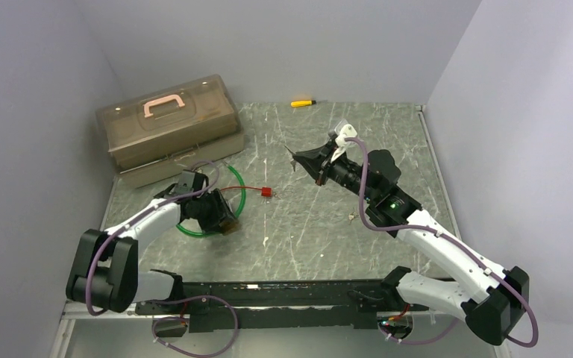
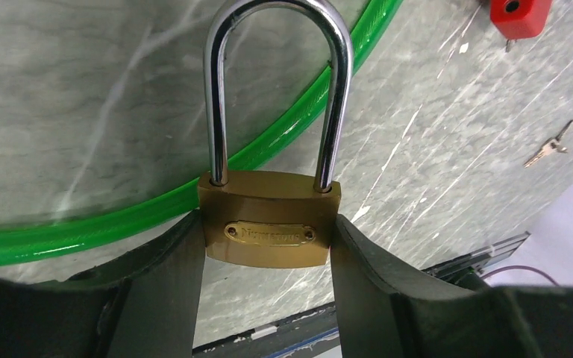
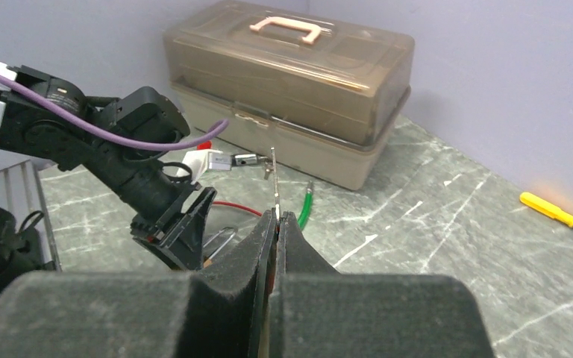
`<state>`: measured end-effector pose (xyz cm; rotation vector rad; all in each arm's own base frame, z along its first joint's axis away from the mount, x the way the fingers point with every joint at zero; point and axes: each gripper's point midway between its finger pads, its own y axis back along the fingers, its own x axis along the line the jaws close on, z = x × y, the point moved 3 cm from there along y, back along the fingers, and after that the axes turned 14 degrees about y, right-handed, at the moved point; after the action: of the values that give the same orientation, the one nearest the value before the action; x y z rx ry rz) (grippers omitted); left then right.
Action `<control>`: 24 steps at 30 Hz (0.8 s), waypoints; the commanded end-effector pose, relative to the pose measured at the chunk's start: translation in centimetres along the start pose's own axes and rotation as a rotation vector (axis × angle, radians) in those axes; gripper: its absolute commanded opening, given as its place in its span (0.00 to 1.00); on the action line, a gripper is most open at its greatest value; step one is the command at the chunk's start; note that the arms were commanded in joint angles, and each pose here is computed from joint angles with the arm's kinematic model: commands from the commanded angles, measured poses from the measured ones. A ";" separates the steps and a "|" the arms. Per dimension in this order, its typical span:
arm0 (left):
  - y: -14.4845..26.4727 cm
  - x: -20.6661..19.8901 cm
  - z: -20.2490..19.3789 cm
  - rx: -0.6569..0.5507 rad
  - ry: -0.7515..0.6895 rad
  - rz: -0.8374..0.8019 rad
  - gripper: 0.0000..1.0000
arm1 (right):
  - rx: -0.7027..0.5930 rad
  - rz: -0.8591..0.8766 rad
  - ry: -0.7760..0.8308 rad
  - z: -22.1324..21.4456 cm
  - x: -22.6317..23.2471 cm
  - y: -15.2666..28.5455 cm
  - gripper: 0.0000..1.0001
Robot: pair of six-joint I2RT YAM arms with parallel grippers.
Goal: Unlock with the key
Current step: Place the lock at the center of the board.
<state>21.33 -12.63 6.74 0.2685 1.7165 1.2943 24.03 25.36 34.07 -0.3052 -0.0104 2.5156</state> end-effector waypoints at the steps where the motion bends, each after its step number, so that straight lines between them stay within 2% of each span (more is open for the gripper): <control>1: -0.7 -3.6 0.6 -0.025 -0.097 -0.060 0.00 | -0.005 -0.013 0.007 -0.3 -0.9 0.4 0.00; 6: -2.3 -5.1 0.1 0.012 -0.150 -0.053 0.02 | -0.008 -0.029 -0.001 -0.7 -1.7 0.9 0.00; 8: -2.6 -5.2 0.1 0.019 -0.151 -0.045 0.22 | -0.005 -0.033 0.000 -0.8 -1.9 1.1 0.00; 11: -2.7 -5.2 0.0 0.027 -0.154 -0.045 0.34 | -0.010 -0.046 0.005 -0.8 -2.2 1.5 0.00; 12: -2.6 -5.2 0.0 0.026 -0.152 -0.040 0.45 | -0.011 -0.047 0.003 -0.9 -2.2 1.5 0.00; 15: -2.6 -5.5 -0.1 0.033 -0.178 -0.046 0.91 | -0.010 -0.051 0.008 -0.9 -2.3 1.6 0.00; 16: -2.6 -5.6 -0.2 0.036 -0.188 -0.046 0.98 | -0.009 -0.053 0.008 -0.9 -2.3 1.6 0.00; 21: -2.1 -7.0 -0.8 0.063 -0.261 -0.104 0.99 | -0.016 -0.059 0.012 -0.6 -2.5 1.7 0.00; 24: -1.2 -7.9 -1.5 0.117 -0.366 -0.167 0.99 | -0.018 -0.060 0.015 -0.3 -2.6 1.8 0.00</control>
<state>23.67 -17.90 7.33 0.4094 1.6018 1.1157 25.57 22.74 31.99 -0.2701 0.0386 2.4609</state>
